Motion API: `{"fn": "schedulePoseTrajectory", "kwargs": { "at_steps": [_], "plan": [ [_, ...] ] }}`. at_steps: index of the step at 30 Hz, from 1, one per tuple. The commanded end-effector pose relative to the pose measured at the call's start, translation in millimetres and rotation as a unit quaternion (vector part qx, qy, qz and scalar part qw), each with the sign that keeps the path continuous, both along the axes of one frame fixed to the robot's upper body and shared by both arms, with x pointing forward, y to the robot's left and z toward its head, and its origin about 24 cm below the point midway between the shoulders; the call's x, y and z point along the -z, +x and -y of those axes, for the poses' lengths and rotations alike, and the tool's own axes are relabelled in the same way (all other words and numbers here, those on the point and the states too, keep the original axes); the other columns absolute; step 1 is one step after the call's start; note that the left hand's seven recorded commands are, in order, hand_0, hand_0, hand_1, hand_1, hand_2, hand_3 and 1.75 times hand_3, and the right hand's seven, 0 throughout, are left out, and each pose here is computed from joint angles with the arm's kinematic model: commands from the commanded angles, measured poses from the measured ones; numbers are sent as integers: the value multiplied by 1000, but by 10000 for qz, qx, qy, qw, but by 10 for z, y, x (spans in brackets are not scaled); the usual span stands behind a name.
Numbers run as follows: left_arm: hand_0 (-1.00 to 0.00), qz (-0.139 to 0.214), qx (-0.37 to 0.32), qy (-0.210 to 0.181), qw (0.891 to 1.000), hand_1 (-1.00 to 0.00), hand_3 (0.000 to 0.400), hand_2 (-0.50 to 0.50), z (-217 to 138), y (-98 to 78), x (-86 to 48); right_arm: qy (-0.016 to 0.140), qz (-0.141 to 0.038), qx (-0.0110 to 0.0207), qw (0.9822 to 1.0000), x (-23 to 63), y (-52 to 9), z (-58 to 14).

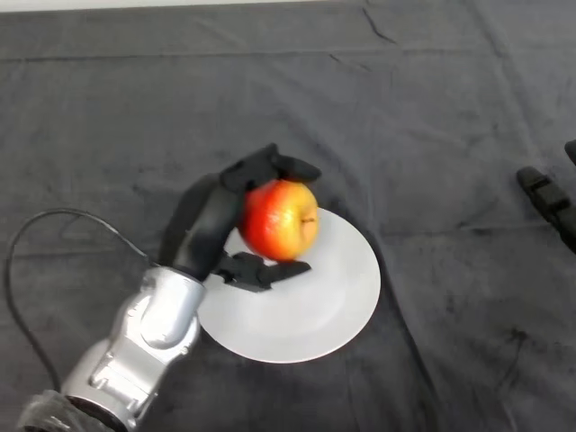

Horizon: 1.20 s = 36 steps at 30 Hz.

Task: Move the apple to the plate

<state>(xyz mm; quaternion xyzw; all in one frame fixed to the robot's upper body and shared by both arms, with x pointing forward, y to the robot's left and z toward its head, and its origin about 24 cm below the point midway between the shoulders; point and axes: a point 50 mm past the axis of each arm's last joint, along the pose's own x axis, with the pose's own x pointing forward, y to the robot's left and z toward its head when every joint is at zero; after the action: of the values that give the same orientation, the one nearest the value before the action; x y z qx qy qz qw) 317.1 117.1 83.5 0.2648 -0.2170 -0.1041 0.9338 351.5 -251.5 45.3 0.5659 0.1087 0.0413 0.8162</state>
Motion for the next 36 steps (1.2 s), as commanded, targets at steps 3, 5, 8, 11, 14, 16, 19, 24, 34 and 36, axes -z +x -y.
{"fn": "schedulePoseTrajectory", "kwargs": {
  "at_steps": [3,5,8,11,14,16,19,24,34,36],
  "plan": [
    [-1000,-97,181,46,9998,-1000,400,0,123,-59,70,-34,306,137,9994,-190,73,83],
    [-1000,-174,293,74,9994,-1000,400,0,170,-74,104,-34,306,137,9994,-190,73,83],
    [-1000,-296,456,127,9984,-1000,400,0,236,-100,166,-33,306,137,9994,-190,73,83],
    [-1000,-416,607,195,9971,-1000,400,0,281,-114,215,-32,306,137,9994,-190,73,83],
    [-1000,-523,731,269,9956,-1000,400,0,306,-123,260,-31,305,137,9994,-190,73,83],
    [-1000,-595,806,328,9944,-1000,400,0,316,-124,287,-30,305,137,9994,-191,73,83],
    [-1000,-686,891,419,9928,-1000,400,0,324,-124,321,-29,305,137,9994,-191,73,83],
    [-1000,-798,969,604,9902,-1000,400,0,314,-120,376,-26,305,137,9994,-191,73,83],
    [-529,-852,936,950,9874,0,212,-265,291,-77,391,-20,305,136,9994,-192,73,84],
    [-165,-840,913,987,9873,0,66,-82,286,-72,386,-19,305,136,9994,-192,73,84]
  ]
}}
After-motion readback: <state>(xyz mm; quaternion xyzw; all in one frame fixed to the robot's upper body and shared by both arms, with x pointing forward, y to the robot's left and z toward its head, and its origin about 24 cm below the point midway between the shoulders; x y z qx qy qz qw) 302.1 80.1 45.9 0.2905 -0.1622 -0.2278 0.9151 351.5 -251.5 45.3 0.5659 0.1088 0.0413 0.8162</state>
